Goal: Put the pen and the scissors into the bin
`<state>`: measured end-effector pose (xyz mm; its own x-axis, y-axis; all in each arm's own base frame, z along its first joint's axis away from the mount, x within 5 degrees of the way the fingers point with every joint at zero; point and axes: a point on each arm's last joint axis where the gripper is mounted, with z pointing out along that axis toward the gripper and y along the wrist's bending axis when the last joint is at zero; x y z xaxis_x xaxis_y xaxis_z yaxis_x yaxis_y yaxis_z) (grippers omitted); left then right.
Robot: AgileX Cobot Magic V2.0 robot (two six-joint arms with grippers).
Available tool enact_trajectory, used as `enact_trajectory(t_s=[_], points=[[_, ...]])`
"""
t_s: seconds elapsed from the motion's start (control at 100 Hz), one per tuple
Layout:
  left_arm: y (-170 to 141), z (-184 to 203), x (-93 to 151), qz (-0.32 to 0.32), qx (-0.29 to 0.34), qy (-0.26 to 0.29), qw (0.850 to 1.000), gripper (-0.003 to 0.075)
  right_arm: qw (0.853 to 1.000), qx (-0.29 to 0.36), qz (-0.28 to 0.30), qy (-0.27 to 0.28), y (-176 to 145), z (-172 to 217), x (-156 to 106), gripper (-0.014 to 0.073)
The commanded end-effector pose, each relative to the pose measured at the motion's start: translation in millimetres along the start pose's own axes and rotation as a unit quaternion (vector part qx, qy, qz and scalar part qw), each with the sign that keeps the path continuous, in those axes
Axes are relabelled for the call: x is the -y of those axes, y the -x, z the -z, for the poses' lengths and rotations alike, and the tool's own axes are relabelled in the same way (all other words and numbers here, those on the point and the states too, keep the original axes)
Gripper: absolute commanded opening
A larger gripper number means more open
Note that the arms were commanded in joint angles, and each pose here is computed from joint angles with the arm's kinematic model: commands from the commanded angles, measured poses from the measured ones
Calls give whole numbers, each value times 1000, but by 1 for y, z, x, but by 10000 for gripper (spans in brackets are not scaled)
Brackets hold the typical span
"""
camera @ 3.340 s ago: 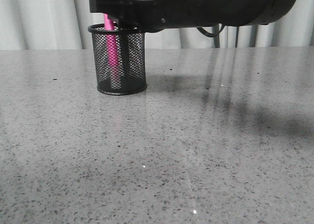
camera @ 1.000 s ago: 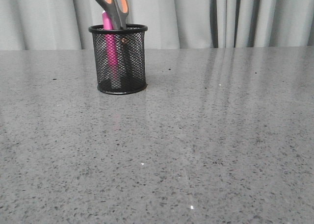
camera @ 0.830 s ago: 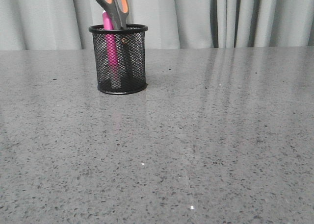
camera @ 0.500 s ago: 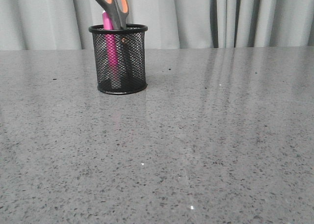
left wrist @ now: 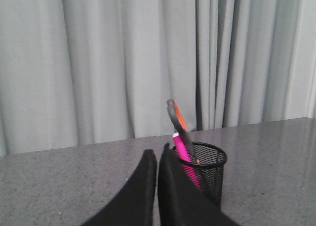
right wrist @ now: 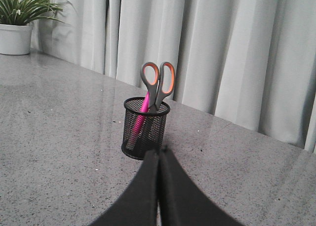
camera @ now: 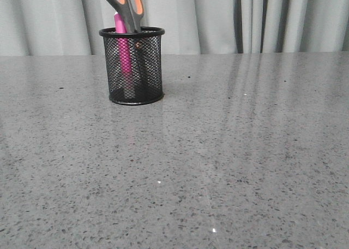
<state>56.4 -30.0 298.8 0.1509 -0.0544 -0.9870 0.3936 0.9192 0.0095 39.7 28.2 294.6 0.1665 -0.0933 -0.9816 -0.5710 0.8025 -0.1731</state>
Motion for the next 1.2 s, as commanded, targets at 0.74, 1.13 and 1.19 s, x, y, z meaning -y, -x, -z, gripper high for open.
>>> enact_trajectory(t_s=[0.74, 1.13, 1.19], points=[[-114, 30, -23, -30, -145, 181, 972, -19, 999, 43, 11, -6, 14, 0, 2, -69], [-121, 32, -22, -28, -187, 174, 966, -19, 999, 43, 11, -6, 14, 0, 2, -69], [-121, 32, -22, -28, -187, 174, 966, -19, 999, 43, 11, -6, 14, 0, 2, -69]])
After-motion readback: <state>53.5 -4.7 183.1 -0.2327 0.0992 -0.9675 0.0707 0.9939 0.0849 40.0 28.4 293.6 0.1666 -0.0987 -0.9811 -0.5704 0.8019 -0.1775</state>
